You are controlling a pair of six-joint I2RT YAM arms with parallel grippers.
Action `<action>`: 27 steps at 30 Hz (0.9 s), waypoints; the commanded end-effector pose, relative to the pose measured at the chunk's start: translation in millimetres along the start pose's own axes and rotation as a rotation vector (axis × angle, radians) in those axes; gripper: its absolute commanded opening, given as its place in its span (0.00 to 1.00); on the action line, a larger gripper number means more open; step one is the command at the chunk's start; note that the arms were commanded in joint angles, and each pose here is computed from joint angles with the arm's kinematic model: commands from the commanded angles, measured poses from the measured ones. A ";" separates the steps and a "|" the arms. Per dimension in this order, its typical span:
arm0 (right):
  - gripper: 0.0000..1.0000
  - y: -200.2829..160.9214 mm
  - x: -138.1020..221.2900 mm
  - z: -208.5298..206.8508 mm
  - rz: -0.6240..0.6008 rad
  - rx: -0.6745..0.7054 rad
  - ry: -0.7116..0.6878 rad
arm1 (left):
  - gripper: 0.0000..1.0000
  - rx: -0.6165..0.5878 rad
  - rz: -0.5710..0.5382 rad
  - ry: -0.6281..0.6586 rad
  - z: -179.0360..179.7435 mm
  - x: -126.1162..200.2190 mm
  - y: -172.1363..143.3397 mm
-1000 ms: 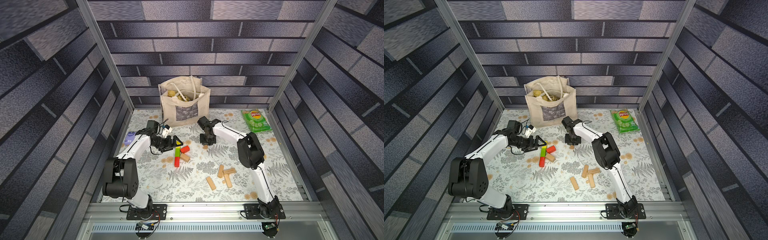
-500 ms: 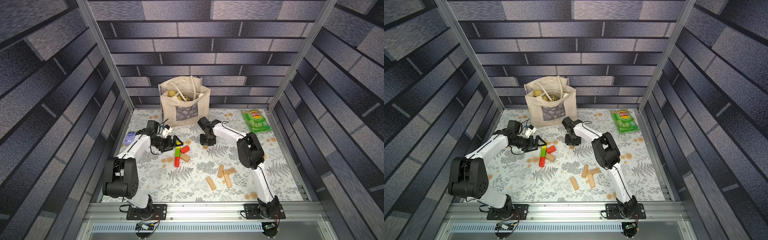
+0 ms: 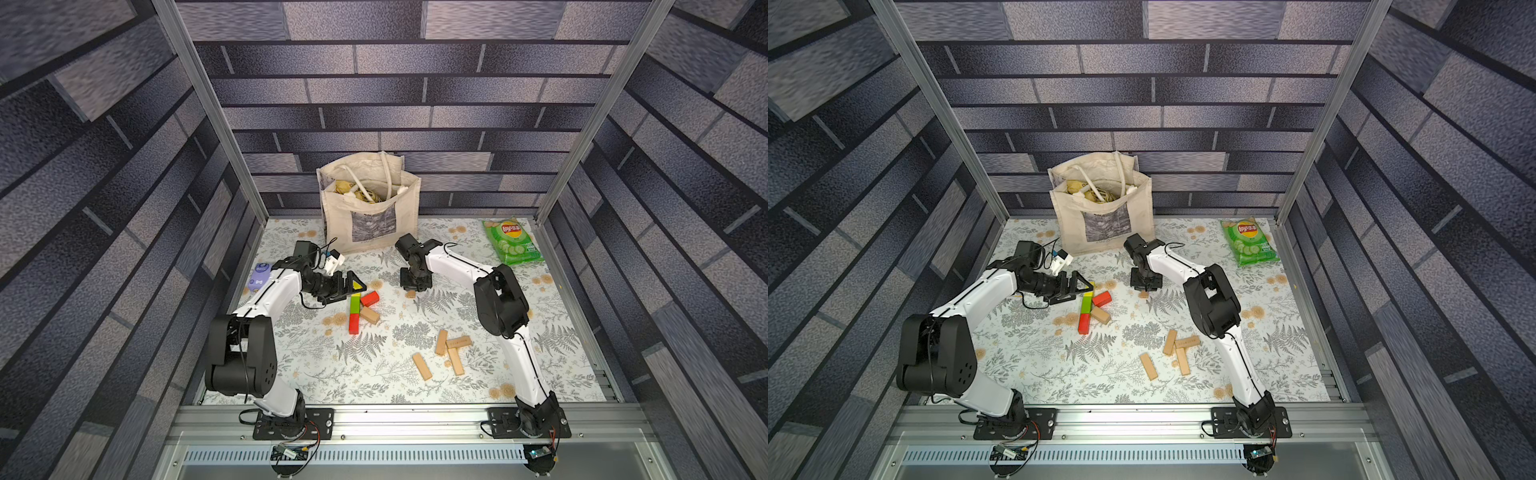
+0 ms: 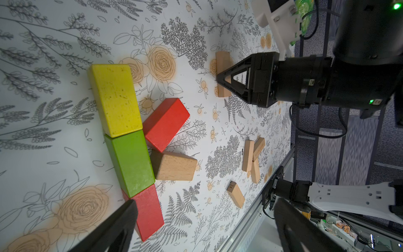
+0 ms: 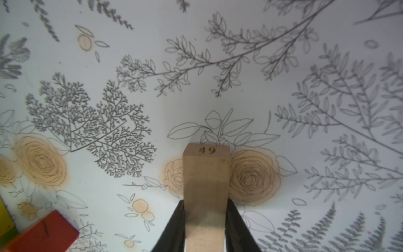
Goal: Assemble the letter k with building blocks
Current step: Place the building block at the center of the board.
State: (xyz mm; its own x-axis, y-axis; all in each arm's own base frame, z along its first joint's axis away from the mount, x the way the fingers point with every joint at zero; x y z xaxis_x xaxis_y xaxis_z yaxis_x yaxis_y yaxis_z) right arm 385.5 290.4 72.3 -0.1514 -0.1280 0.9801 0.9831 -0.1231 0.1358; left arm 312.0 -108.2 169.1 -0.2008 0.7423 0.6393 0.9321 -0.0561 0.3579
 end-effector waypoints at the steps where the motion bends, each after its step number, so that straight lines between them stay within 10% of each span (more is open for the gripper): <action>1: 0.32 -5.1 -4.5 -10.1 0.022 -0.005 -0.025 | 1.00 -0.018 -0.008 -0.025 -8.3 1.5 7.9; 27: 0.43 -3.2 4.4 -11.4 -0.006 0.045 -0.021 | 1.00 -0.021 -0.004 -0.021 -8.5 0.8 8.3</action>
State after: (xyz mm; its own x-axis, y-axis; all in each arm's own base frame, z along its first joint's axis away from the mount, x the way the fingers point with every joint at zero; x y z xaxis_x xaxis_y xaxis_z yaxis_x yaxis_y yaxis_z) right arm 384.6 289.0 73.1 -0.1682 -0.1348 0.9765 0.9841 -0.0803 0.1585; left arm 313.5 -109.7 171.3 -0.2021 0.7434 0.6376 0.9294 -0.0598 0.3643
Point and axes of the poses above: each gripper's point midway between its finger pads, its own x axis back along the fingers, its own z axis along the line the jaws close on, y = z × x, the point moved 5 cm from there along x, back along the fingers, and after that the axes turned 8 degrees about -x, right-handed, at the moved point
